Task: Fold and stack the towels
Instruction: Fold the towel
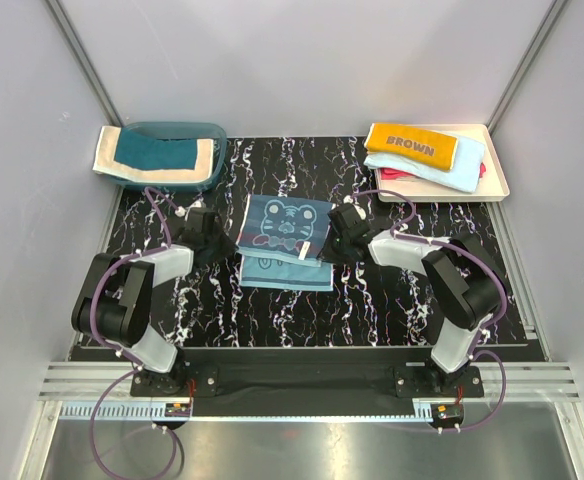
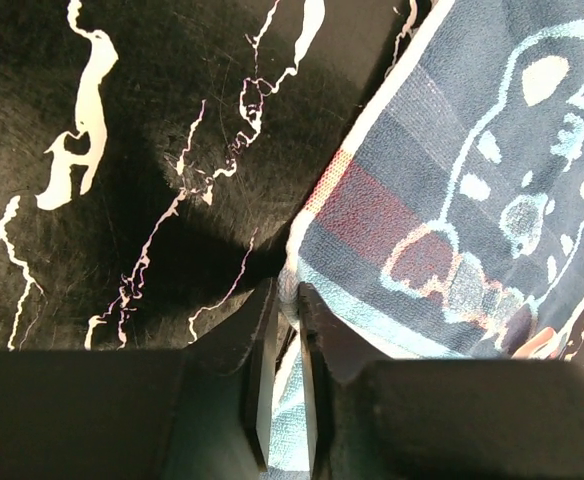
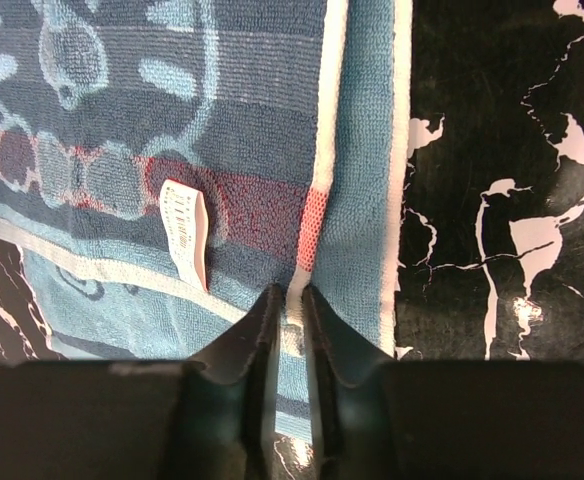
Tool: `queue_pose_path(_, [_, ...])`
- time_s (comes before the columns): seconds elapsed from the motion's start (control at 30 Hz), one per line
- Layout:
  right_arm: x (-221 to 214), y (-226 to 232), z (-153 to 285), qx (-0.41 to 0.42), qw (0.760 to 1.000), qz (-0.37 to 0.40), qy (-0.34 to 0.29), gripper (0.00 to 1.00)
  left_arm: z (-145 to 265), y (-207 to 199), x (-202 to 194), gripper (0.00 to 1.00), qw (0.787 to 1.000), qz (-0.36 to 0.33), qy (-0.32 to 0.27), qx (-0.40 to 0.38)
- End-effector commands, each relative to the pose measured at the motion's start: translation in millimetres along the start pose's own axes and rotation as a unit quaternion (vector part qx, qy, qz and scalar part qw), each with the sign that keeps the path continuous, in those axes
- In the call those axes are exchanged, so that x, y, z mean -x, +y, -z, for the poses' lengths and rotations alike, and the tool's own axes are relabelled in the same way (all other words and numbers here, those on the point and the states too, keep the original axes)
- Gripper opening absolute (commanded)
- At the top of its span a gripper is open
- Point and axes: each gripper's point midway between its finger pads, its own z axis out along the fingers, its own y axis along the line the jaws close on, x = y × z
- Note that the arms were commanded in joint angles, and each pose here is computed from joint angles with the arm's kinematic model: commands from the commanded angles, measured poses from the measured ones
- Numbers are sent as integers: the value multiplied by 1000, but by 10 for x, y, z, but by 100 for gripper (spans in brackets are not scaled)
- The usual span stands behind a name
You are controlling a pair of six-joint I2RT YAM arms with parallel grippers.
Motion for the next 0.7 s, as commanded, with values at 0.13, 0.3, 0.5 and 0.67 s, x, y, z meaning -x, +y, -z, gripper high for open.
queue_pose_path(0.13, [141,185,94,14,1000,2,-22,13,39,-206,249,11,999,-15,-34,-28])
queue_pose_path(0.3, [164,189,114,12,1000,5,-23,4,61,-245,265,5,999,-18,-33,-33])
queue_pose_path(0.5, [303,233,267,5,999,17,-42,0,168,-361,337,0,998,-25,-37,-49])
queue_pose_path(0.67, [387,272,399,6,998,24,-55,0,310,-499,392,0,996,-28,-41,-71])
